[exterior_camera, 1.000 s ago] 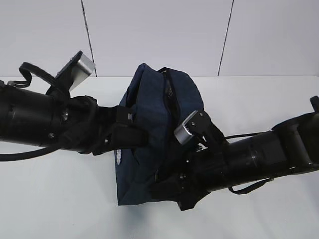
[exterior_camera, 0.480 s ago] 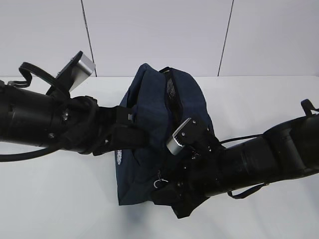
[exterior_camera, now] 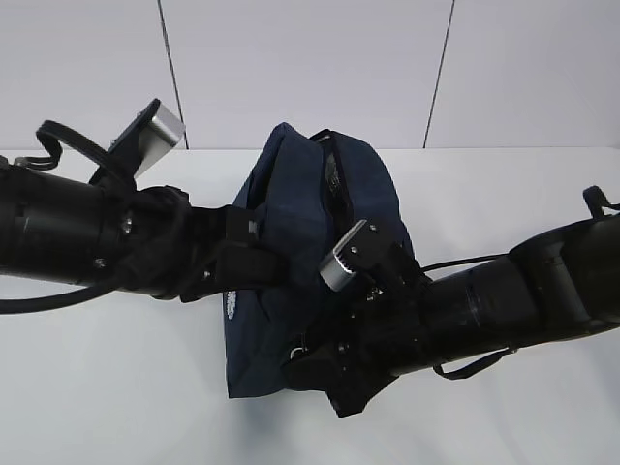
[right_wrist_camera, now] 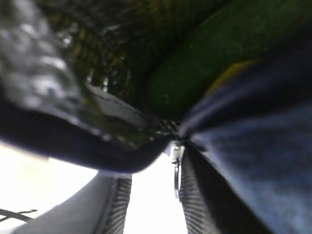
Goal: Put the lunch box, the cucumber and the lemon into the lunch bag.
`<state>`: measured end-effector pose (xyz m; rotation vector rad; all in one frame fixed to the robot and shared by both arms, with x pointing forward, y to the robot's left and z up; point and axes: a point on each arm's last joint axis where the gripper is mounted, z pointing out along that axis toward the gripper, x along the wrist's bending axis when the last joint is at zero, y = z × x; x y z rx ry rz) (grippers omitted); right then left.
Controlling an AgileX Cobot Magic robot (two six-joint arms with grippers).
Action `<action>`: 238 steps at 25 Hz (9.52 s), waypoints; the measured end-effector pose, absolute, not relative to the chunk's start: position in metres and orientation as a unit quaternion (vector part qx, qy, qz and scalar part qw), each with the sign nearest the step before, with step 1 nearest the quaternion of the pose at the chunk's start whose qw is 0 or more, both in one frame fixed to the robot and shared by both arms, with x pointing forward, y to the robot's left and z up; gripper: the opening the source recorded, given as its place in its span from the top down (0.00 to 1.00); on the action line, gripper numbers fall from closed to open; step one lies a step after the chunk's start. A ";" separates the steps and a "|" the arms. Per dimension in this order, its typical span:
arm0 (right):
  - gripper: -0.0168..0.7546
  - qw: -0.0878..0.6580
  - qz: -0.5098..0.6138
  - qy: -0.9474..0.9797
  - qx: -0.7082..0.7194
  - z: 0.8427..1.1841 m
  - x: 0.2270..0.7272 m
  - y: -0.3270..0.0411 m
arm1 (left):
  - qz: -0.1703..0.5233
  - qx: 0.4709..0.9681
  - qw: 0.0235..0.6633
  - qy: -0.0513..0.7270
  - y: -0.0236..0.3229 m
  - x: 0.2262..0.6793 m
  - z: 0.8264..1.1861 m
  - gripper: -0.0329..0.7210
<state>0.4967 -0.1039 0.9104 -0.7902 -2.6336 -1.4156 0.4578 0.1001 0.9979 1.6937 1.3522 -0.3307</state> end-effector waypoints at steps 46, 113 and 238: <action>0.67 0.070 -0.463 -0.846 -0.255 0.894 0.495 -0.099 | -0.135 0.687 0.457 0.548 0.100 0.458 0.998 0.96; 0.97 0.080 -0.478 -0.833 -0.268 0.897 0.500 -0.105 | -0.136 0.688 0.457 0.548 0.100 0.457 0.998 0.96; 0.97 -0.065 -0.458 -0.851 -0.247 1.014 0.474 -0.134 | -0.109 0.697 0.454 0.544 0.102 0.460 0.996 0.96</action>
